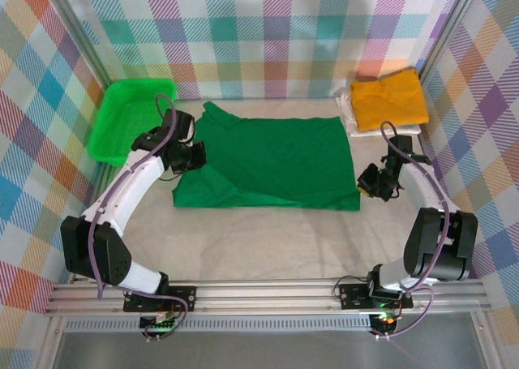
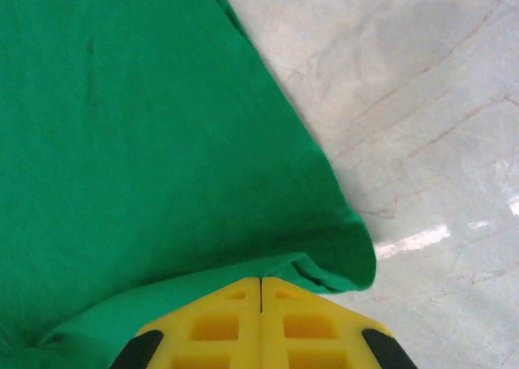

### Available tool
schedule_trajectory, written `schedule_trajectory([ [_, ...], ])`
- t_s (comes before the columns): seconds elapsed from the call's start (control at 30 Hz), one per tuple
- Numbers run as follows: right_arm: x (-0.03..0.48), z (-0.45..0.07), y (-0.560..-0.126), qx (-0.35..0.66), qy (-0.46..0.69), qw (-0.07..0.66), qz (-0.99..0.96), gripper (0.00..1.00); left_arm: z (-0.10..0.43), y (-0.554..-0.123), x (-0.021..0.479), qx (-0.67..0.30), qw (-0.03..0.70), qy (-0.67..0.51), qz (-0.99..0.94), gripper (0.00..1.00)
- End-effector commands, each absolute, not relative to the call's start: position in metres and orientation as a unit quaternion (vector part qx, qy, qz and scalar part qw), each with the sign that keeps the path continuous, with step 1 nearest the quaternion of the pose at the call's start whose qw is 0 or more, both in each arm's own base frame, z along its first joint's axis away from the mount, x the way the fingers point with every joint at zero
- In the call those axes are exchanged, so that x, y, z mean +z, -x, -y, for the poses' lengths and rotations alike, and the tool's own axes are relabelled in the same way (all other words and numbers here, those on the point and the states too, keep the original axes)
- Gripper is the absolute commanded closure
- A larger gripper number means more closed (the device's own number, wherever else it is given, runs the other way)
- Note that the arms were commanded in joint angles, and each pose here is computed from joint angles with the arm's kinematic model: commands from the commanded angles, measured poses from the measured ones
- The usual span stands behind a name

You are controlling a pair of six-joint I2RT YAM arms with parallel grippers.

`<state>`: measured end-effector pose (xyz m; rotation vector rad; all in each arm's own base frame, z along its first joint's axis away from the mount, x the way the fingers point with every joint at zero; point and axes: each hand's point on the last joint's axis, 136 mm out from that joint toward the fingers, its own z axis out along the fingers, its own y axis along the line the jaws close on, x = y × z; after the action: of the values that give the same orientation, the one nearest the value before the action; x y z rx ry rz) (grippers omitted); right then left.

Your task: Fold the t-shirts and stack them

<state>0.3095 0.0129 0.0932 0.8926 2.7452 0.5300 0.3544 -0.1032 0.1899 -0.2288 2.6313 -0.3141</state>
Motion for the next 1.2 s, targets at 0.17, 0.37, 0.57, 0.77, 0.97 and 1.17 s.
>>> schedule_trajectory([
  [0.17, 0.106, -0.022, -0.307, 0.181, -0.269, 0.112, -0.939, 1.00, 0.090, -0.331, 0.212, -0.109, 0.253, 0.071, -0.959, 1.00],
  [0.37, 0.110, -0.027, -0.266, 0.184, -0.275, 0.105, -0.938, 1.00, 0.079, -0.283, 0.217, -0.119, 0.248, 0.100, -0.956, 1.00],
  [0.57, 0.111, -0.032, -0.236, 0.190, -0.277, 0.106, -0.936, 1.00, 0.071, -0.231, 0.209, -0.139, 0.237, 0.135, -0.952, 1.00],
  [0.77, 0.115, -0.034, -0.243, 0.199, -0.267, 0.115, -0.936, 1.00, 0.072, -0.226, 0.204, -0.154, 0.244, 0.141, -0.947, 1.00],
  [0.97, 0.114, -0.031, -0.270, 0.198, -0.262, 0.126, -0.936, 1.00, 0.072, -0.254, 0.210, -0.127, 0.253, 0.122, -0.951, 1.00],
  [1.17, 0.107, -0.027, -0.295, 0.193, -0.261, 0.120, -0.938, 1.00, 0.068, -0.283, 0.202, -0.100, 0.246, 0.108, -0.958, 1.00],
])
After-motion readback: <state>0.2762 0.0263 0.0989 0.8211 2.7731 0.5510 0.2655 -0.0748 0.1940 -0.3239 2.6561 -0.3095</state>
